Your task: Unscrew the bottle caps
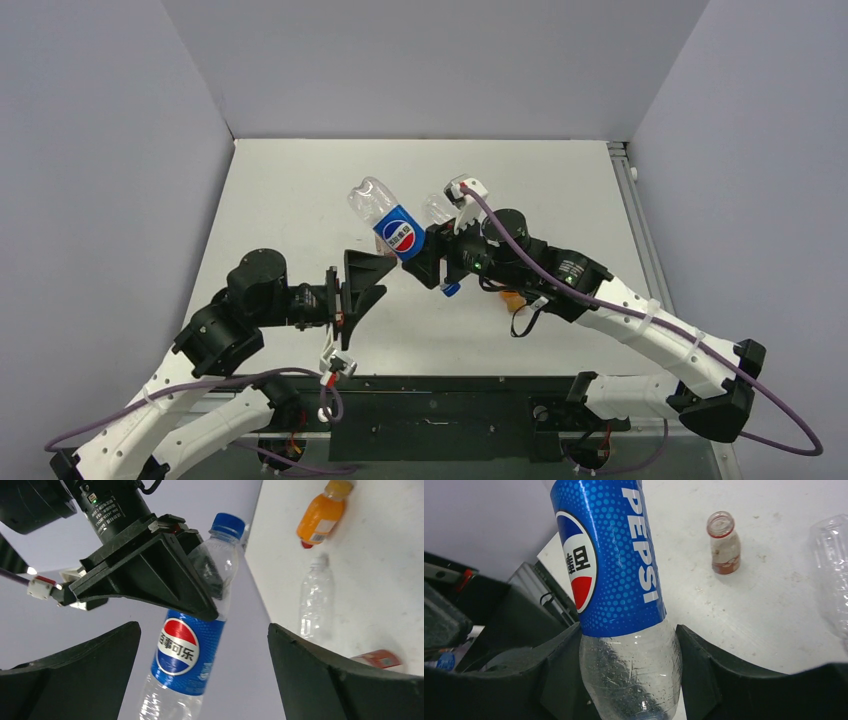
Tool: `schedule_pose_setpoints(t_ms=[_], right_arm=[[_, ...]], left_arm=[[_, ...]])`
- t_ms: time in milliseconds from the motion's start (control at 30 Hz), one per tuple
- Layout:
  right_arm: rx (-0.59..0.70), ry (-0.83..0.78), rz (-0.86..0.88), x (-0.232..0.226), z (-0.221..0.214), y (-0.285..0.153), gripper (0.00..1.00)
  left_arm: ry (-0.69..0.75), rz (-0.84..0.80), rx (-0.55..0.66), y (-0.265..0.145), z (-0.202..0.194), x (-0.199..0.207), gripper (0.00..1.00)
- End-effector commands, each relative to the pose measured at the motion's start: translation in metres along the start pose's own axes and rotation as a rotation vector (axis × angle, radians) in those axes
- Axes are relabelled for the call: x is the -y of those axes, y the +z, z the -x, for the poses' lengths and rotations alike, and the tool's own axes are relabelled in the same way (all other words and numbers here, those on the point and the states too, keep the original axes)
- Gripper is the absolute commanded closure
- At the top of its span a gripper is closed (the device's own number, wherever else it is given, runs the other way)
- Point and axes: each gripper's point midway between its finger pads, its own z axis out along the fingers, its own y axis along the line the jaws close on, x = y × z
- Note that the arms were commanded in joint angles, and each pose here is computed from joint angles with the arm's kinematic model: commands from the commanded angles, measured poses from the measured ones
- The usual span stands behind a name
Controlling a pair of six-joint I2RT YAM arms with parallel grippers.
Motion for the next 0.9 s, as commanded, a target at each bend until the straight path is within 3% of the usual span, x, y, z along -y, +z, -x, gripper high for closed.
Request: schedule_pose_setpoints(t_ms=[0,133,433,533,600,667,867], right_arm=[[-0.073,-0.019,0.108,-0.034,-0.004,-0.013,0.43],[-0.079,-0.019,0.166,-0.056,-0.003,-0.018,0.43],[-0.113,-0.042,0.166,-0.074,-0.009,-0.017,0.44],[-0.111,-0.044,0.147,-0.072,-0.008,-0.016,0.45],[-0.098,-0.045,0.133,-0.071,-0.003,-0.016,0.45],[-0.077,-0.043,0.115,-0.070,0.005,-0.016,0.44],[0.023,-0.051,0.049,-0.065,0.040,-0.024,0.21]], left_arm=[[0.328,0.117,-0.033,0.000,-0.001,-0.038,0.03],[0.383,0.138,-0.069,0.002,-0.006,-0.042,0.03],[0.338,0.113,-0.169,0.006,-0.021,-0.048,0.01],[0.289,0.098,-0.201,0.006,-0.022,-0.050,0.13],[0.268,0.101,-0.215,0.005,-0.020,-0.054,0.33],[0.246,0.113,-0.225,0.004,-0.018,-0.057,0.47],[0.148,0.170,-0.255,0.001,-0.019,-0.062,0.65]])
